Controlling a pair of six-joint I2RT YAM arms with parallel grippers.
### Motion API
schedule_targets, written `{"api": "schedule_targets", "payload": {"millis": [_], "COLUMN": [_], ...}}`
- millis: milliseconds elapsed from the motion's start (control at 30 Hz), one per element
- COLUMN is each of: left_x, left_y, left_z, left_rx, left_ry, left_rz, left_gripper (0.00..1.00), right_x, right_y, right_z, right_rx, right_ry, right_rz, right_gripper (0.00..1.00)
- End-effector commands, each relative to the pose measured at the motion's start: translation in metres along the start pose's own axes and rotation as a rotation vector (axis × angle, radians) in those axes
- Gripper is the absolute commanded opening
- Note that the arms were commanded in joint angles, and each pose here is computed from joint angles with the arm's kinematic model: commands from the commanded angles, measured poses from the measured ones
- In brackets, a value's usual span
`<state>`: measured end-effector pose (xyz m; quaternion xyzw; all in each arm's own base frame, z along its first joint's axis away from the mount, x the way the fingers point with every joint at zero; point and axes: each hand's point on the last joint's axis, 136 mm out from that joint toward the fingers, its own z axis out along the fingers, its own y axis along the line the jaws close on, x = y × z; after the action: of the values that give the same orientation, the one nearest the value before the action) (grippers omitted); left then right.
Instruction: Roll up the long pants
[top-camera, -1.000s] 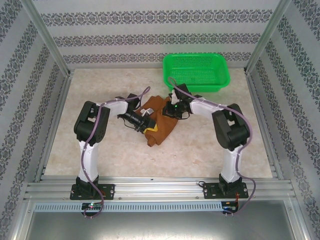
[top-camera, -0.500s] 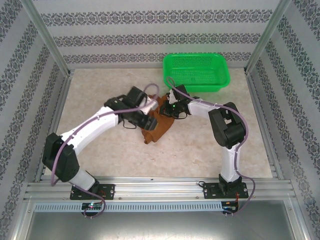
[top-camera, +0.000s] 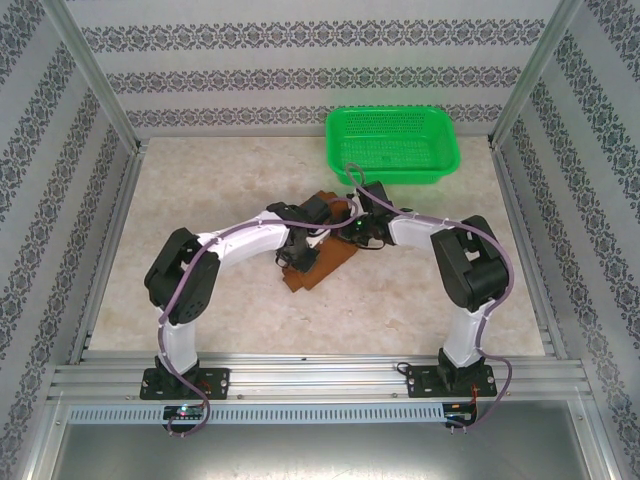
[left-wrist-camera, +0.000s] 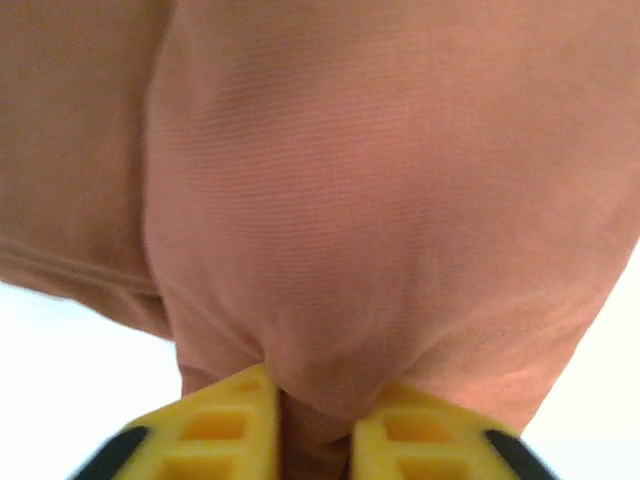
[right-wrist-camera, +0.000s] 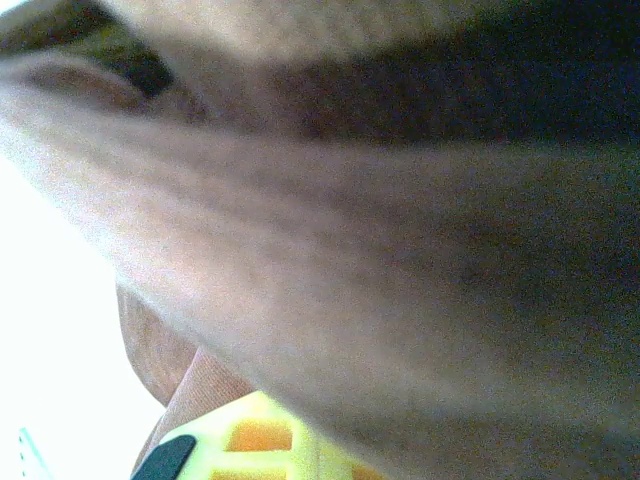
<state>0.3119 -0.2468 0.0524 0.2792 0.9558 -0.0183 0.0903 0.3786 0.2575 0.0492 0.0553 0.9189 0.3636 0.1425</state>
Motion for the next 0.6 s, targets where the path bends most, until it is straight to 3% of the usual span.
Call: {"api": "schedule_targets", "payload": {"millis": [0,67,233,300,433,467,500,567], "left_x": [0.010,0.007,-0.003,-0.012,-0.018,-0.018,-0.016,-0.012], "left_y": [0.042,0.051,0.035,0.012,-0.035,-0.039,-0.041,-0.041], "left_z": [0.031,0.015,-0.025,-0.038,-0.041,-0.040,-0.038,-0.037], "left_rx": [-0.179,-0.227,-0.109,0.038,0.294,0.283,0.261,0.193], "left_ry": [0.024,-0.050,-0.209,-0.249,-0.194,-0.199,-0.200,-0.195], "left_rz": [-0.083,-0.127,-0.163,-0.152,-0.088,-0.089,-0.068,-0.032], "left_gripper": [0.00,0.00,0.00,0.00,0.00,0.05,0.23,0.36], "right_x": [0.075,0.074,0.074,0.076,0.078,0.078,0.079,0.079], "right_y": [-0.072,-0.072,-0.071,-0.072,-0.073,-0.073,-0.074,-0.074], "right_z": [0.001,0.001,0.004,0.005,0.007,0.007,0.006,0.005], "right_rx": [0.235,0.236,0.232,0.234,0.230,0.232,0.235,0.238], "right_ry": [0.221,0.215,0.218,0.224,0.226,0.225,0.224,0.219], "right_rz": [0.170,0.166,0.167,0.168,0.171,0.170,0.169,0.166], "right_gripper": [0.03,0.03,0.03,0.03,0.03,0.03,0.03,0.03]}}
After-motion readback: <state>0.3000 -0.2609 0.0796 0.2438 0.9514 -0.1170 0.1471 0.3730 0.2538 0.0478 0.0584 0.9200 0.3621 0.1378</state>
